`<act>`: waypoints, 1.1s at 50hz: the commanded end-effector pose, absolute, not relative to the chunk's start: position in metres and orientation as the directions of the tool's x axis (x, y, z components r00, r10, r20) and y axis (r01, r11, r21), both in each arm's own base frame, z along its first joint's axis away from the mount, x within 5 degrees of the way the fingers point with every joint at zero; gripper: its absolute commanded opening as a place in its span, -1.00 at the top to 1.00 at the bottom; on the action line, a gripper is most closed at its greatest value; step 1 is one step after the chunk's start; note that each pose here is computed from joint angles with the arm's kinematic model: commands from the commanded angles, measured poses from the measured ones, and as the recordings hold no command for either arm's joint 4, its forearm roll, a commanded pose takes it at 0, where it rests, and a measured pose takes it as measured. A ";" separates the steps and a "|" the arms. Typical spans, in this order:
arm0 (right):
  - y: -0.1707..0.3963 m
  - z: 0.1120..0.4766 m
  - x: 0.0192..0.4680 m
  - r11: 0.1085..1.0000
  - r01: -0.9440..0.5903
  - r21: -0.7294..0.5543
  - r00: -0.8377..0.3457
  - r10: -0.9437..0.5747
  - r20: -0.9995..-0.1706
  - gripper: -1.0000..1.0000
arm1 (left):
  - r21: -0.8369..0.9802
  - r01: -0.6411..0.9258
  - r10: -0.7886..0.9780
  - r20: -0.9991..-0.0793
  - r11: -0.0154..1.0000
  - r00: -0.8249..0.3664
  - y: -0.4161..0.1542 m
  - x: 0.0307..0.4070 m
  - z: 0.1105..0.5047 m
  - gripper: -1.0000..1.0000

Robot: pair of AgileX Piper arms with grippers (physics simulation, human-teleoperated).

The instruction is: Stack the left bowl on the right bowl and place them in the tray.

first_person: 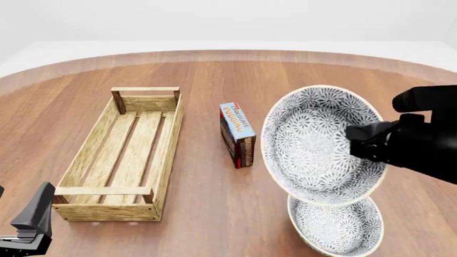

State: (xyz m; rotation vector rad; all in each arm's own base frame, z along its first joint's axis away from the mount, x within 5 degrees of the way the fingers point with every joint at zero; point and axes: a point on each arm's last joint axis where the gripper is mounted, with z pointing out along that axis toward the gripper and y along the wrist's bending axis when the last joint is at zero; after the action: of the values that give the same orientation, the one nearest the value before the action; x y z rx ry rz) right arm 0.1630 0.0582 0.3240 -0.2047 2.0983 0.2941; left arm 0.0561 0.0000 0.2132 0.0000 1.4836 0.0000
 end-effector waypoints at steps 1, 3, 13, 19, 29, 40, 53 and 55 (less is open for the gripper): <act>0.042 0.309 0.146 0.966 -0.168 0.196 -0.509 0.085 -0.856 1.00 | 0.000 0.000 0.000 -0.996 1.000 0.087 0.000 0.056 0.213 -1.00; 0.040 0.304 0.145 0.968 -0.156 0.198 -0.511 0.093 -0.855 1.00 | 0.000 0.000 0.000 -0.996 1.000 0.087 0.000 0.056 0.213 -1.00; 0.032 0.288 0.135 0.968 -0.103 0.227 -0.514 0.143 -0.845 1.00 | 0.000 0.000 0.000 -0.996 1.000 0.087 0.000 0.056 0.213 -1.00; 0.030 0.275 0.130 0.965 -0.082 0.247 -0.518 0.171 -0.838 1.00 | 0.000 0.000 0.000 -0.996 1.000 0.087 0.000 0.056 0.213 -1.00; 0.027 0.248 0.128 0.961 -0.045 0.274 -0.530 0.210 -0.822 1.00 | 0.000 0.000 0.000 -0.996 1.000 0.087 0.000 0.056 0.213 -1.00; 0.024 0.232 0.130 0.960 -0.011 0.278 -0.532 0.230 -0.815 1.00 | 0.000 0.000 0.000 -0.996 1.000 0.087 0.000 0.056 0.213 -1.00; 0.023 0.216 0.134 0.959 0.015 0.282 -0.542 0.245 -0.804 1.00 | 0.000 0.000 0.000 -0.996 1.000 0.087 0.000 0.056 0.213 -1.00; 0.022 0.214 0.133 0.959 0.016 0.283 -0.543 0.246 -0.803 1.00 | 0.000 0.000 0.000 -0.996 1.000 0.087 0.000 0.056 0.213 -1.00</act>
State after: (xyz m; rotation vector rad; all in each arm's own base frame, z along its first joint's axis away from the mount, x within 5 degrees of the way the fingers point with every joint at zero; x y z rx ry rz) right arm 0.1331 0.0236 0.2234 0.1466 2.1308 0.2874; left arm 0.0561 0.0000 0.2132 0.0000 1.4836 0.0000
